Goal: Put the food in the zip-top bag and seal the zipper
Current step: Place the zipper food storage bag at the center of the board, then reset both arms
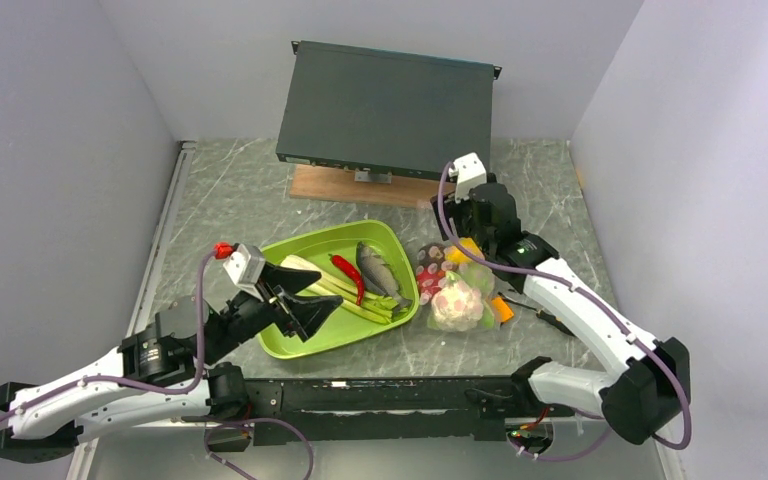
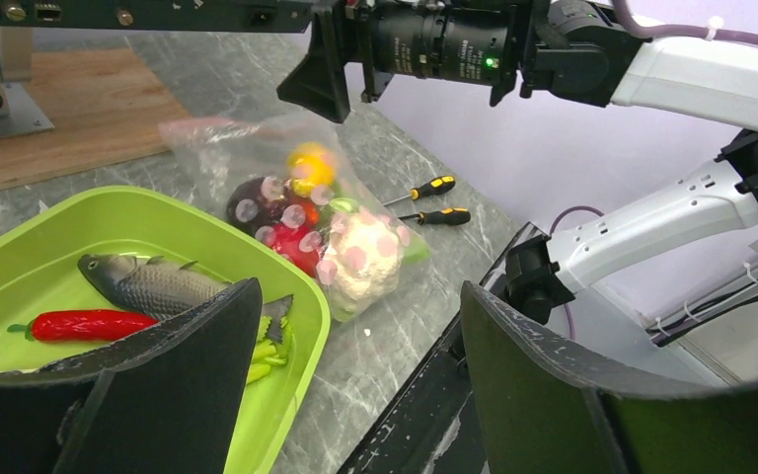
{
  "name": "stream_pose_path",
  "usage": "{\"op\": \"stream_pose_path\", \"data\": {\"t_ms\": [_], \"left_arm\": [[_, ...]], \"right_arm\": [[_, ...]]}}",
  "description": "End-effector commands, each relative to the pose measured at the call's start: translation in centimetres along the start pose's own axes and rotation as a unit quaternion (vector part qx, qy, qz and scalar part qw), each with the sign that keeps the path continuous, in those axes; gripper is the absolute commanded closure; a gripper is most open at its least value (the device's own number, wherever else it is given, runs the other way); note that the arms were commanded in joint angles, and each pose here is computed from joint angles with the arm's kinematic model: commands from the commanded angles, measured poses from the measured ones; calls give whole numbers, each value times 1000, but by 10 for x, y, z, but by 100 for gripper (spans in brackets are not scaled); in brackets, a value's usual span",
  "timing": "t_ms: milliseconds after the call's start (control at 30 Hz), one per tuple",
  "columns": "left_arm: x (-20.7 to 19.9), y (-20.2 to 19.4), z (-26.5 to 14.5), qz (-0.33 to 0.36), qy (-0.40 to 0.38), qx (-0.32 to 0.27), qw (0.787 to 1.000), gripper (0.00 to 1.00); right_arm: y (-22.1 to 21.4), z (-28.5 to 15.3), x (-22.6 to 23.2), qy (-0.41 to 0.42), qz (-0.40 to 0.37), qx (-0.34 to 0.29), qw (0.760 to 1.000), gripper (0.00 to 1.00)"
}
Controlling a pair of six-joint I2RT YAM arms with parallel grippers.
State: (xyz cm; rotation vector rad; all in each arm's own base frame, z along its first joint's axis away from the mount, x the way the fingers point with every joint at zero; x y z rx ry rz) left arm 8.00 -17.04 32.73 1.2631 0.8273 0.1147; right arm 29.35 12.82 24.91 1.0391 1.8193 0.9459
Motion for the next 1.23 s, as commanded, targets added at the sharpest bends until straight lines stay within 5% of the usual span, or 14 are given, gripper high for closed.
{"op": "stream_pose_path", "data": {"t_ms": [0, 33, 200, 767, 1200], "left_arm": [[-5, 22, -2, -6, 4, -34, 999, 21], [-5, 24, -2, -7, 5, -39, 999, 21], [-3, 40, -9, -1, 18, -70, 997, 21], [1, 140, -60, 71, 106, -168, 977, 20], [2, 159, -65, 78, 139, -184, 970, 20]], "right_arm": [[34, -28, -7, 16, 14, -48, 999, 10], [38, -35, -8, 16, 22, -53, 998, 2], [56, -80, -27, -37, 158, -79, 984, 0], [59, -254, -101, -134, 303, -259, 907, 0], [59, -263, -113, -171, 324, -266, 892, 0]]}}
Point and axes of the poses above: each gripper's point midway between its finger pads, its own z axis out along the fingers, its own x axis along the line the jaws close on, y = z × x, the point moved 6 cm from there along -z, back along the fingers, and after that the axes turned 5 degrees about -z, right-handed, at the moved point
